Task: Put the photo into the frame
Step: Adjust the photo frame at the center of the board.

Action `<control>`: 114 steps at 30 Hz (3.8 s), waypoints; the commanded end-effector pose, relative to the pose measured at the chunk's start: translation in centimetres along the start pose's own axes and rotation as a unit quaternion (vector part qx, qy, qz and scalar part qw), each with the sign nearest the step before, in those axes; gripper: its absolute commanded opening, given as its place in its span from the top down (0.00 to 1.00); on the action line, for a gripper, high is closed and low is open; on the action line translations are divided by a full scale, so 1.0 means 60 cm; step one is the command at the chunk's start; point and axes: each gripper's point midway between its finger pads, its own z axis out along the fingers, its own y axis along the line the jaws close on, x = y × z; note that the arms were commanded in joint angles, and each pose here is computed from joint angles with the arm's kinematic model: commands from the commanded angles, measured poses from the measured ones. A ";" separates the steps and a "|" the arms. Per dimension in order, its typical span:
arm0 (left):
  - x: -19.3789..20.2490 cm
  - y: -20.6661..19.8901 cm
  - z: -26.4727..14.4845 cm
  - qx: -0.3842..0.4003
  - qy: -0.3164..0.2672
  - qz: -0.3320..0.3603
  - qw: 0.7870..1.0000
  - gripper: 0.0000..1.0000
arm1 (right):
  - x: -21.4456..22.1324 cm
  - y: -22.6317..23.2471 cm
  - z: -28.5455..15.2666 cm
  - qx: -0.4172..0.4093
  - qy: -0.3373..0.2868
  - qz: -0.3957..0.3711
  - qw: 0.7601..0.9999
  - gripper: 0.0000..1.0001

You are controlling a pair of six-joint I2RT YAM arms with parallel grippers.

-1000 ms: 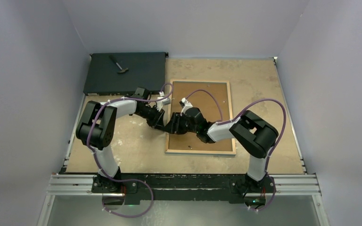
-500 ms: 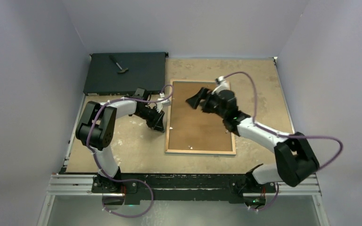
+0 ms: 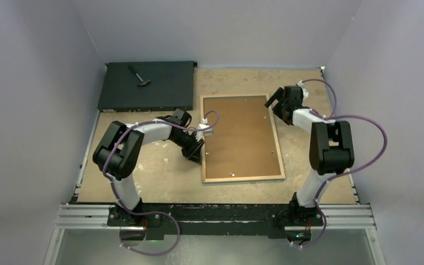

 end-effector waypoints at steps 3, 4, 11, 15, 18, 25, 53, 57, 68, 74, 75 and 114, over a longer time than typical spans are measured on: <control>-0.013 -0.013 0.030 0.007 0.015 0.036 0.999 0.83 | -0.003 0.036 0.071 -0.038 0.050 0.006 0.998 0.01; -0.016 -0.018 0.037 0.011 0.018 0.042 0.999 0.83 | -0.008 0.048 0.083 -0.051 0.047 0.006 0.998 0.01; -0.054 -0.051 0.118 0.047 0.047 0.074 0.995 0.83 | 0.036 0.158 0.127 -0.123 0.108 -0.024 0.986 0.01; -0.080 -0.073 0.168 0.069 0.057 0.095 0.992 0.84 | 0.061 0.198 0.124 -0.157 0.132 -0.039 0.978 0.01; -0.102 -0.093 0.193 0.085 0.050 0.096 0.991 0.83 | 0.084 0.222 0.115 -0.190 0.154 -0.049 0.968 0.01; -0.151 -0.144 0.129 0.121 0.032 0.077 0.989 0.65 | 0.110 0.250 0.101 -0.238 0.190 -0.089 0.948 0.01; -0.057 0.135 -0.179 -0.132 -0.087 -0.083 0.984 0.52 | 0.207 0.321 -0.054 -0.266 0.207 -0.166 0.927 0.01; -0.038 0.154 -0.195 -0.172 -0.091 -0.095 0.976 0.54 | 0.134 0.219 -0.084 -0.178 0.156 -0.127 0.963 0.01; -0.025 0.161 -0.172 -0.140 -0.102 -0.115 0.978 0.66 | 0.111 -0.073 -0.185 0.008 0.098 -0.020 0.995 0.01; -0.016 0.161 -0.161 -0.131 -0.101 -0.118 0.979 0.73 | 0.135 -0.116 -0.208 0.030 0.097 -0.004 0.995 0.01; -0.015 0.162 -0.160 -0.131 -0.101 -0.119 0.979 0.73 | 0.143 -0.119 -0.207 0.030 0.103 -0.002 0.994 0.01; 0.054 -0.004 -0.047 0.032 0.025 -0.033 0.999 0.89 | 0.115 -0.065 -0.116 -0.012 0.129 -0.003 0.992 0.01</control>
